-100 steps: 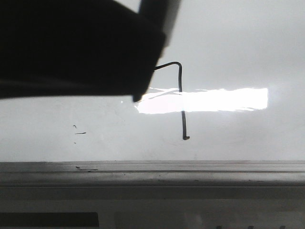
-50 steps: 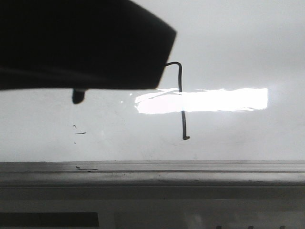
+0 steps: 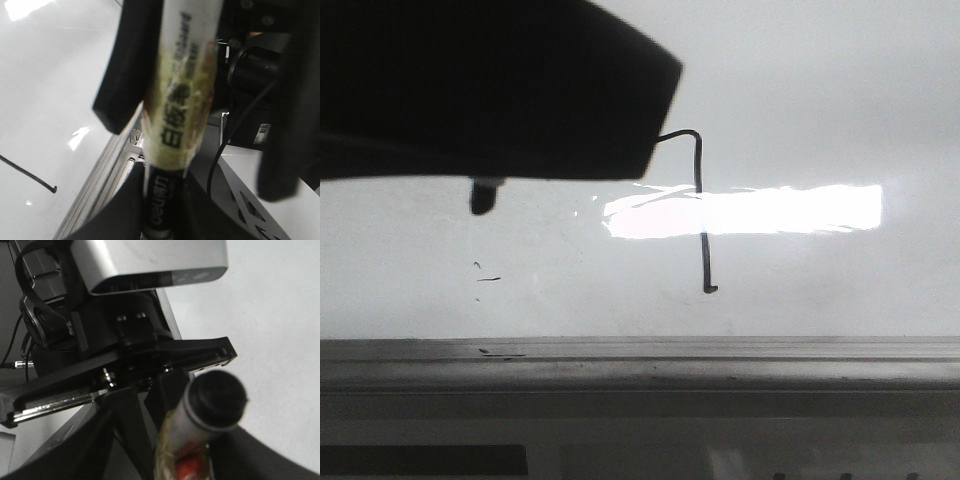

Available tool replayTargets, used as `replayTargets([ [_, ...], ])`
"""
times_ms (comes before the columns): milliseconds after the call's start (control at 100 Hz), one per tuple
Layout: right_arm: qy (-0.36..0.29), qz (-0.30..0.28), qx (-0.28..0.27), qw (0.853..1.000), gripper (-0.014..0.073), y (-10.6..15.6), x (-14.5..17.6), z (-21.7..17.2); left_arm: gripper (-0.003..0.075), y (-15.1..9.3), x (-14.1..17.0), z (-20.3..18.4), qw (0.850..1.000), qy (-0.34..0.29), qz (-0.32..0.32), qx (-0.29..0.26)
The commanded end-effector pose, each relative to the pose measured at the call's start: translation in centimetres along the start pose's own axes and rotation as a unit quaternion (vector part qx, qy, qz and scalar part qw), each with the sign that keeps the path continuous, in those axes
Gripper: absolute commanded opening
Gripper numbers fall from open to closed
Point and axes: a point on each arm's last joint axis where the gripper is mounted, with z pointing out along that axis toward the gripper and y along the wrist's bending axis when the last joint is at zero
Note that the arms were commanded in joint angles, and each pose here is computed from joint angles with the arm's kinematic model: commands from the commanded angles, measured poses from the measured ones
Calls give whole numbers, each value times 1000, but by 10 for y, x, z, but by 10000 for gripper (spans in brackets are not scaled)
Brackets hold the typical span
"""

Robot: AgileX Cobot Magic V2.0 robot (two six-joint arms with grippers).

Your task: Write number 7 on whiteboard

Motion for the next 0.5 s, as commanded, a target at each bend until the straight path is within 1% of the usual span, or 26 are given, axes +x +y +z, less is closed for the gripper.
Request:
replayTargets([
  [0, -40, 2, 22, 999, 529, -5, -15, -5, -20, -2, -14, -2, 999, -27, -17, 5],
  [30, -40, 2, 22, 999, 553, -5, -15, -5, -20, -2, -14, -2, 999, -28, -21, 5],
  [70, -44, 0, 23, 999, 564, -5, -16, -7, -20, -1, -14, -2, 999, -31, -29, 5],
  [240, -89, -8, 36, 995, 565, -2, -25, -33, -20, -1, -13, -2, 997, -39, -73, 2],
  [380, -136, -17, 49, 989, 564, 1, -32, -61, -20, 0, -6, -2, 994, -28, -109, 0],
  [440, -154, -19, 56, 986, 548, 1, -34, -71, -20, 1, -2, -2, 991, -21, -129, -11],
  [490, -166, -19, 63, 984, 494, 2, -35, -79, -20, 4, 1, -2, 988, -14, -153, -28],
])
